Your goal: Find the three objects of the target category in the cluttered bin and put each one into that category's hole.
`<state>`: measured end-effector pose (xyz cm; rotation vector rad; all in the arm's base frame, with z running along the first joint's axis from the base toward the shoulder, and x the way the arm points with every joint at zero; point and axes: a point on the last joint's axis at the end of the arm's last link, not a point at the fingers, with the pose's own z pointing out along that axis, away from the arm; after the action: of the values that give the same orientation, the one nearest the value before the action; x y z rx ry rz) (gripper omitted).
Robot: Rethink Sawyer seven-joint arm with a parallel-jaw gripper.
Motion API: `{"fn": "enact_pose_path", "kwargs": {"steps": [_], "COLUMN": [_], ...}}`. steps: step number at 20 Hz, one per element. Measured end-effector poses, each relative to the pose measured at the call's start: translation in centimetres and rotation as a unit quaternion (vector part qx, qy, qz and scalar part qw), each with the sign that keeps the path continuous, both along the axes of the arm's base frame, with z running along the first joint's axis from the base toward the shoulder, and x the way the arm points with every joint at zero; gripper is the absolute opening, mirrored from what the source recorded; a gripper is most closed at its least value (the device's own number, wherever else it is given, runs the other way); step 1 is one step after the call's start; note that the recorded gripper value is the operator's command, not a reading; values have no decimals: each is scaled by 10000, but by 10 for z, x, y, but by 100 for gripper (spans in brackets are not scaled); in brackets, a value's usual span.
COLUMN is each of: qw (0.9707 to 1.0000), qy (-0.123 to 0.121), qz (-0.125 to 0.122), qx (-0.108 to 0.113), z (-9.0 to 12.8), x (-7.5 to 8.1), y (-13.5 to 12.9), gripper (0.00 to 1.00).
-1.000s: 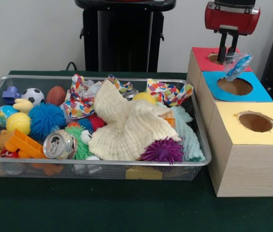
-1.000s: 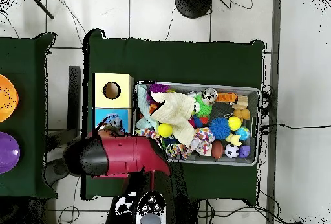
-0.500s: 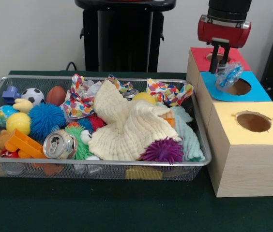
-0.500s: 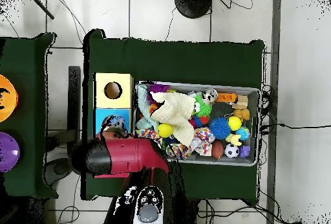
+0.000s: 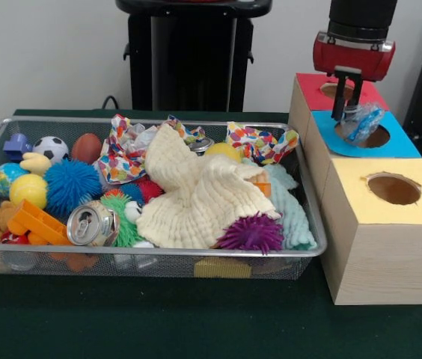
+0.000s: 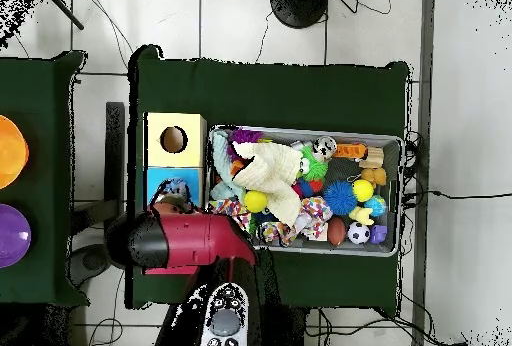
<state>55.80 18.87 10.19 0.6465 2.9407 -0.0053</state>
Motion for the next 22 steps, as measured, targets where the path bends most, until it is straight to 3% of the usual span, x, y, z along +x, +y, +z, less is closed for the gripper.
{"fn": "enact_pose_path", "kwargs": {"steps": [9, 16, 17, 22], "qw": [9997, 9997, 9996, 9993], "qy": [-3, -69, -190, -347], "qz": [-210, -235, -216, -143], "qx": [111, 52, -10, -89], "z": [-9, -24, -23, -18], "x": [-6, -15, -15, -10], "y": [11, 17, 21, 29], "gripper": [0, 0, 100, 100]}}
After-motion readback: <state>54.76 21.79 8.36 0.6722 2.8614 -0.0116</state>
